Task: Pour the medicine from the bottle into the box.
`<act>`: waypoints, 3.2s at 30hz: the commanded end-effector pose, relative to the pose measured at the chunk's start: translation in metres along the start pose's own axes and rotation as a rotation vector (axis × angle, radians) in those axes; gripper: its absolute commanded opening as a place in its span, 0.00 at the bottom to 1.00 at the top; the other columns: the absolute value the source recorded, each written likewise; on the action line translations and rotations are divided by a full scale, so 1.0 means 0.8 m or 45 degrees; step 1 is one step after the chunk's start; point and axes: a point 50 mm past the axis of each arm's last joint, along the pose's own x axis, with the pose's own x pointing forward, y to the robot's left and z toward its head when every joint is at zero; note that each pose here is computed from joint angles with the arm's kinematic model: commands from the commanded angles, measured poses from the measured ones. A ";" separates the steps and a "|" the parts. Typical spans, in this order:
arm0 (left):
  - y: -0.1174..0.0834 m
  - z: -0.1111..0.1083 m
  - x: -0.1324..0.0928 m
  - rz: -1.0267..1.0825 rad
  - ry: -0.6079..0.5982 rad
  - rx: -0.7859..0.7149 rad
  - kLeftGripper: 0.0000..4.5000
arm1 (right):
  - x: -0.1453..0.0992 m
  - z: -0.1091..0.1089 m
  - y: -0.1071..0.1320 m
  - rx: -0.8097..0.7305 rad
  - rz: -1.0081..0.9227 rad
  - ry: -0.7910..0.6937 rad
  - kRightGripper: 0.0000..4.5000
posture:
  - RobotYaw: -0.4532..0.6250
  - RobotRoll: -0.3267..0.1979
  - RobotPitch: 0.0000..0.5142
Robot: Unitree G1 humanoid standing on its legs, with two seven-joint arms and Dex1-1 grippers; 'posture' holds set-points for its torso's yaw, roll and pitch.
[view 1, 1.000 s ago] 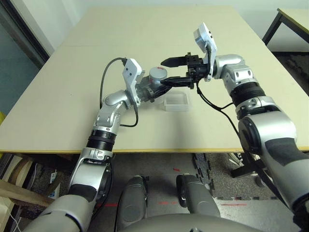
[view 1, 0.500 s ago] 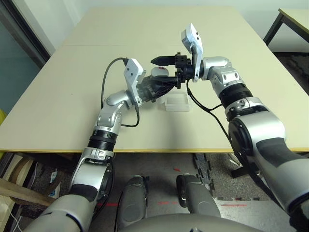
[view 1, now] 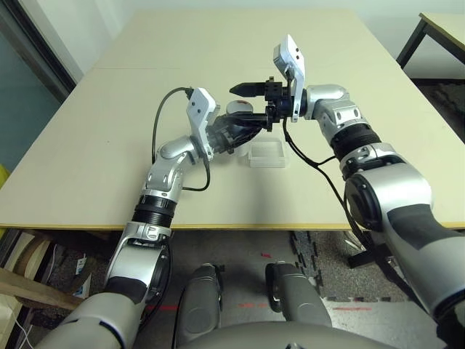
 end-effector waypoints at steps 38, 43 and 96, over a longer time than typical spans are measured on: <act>-0.003 -0.001 -0.002 -0.048 -0.010 0.025 0.59 | -0.058 0.000 -0.001 0.062 0.084 0.014 1.00 | 0.32 0.62 0.18; -0.004 -0.001 -0.001 -0.054 -0.009 0.024 0.59 | -0.042 0.000 0.004 0.055 0.123 -0.004 1.00 | 0.32 0.62 0.18; 0.047 0.001 -0.022 0.253 0.006 0.006 0.59 | -0.182 -0.011 -0.033 0.255 -0.965 0.106 0.57 | 0.33 0.62 0.28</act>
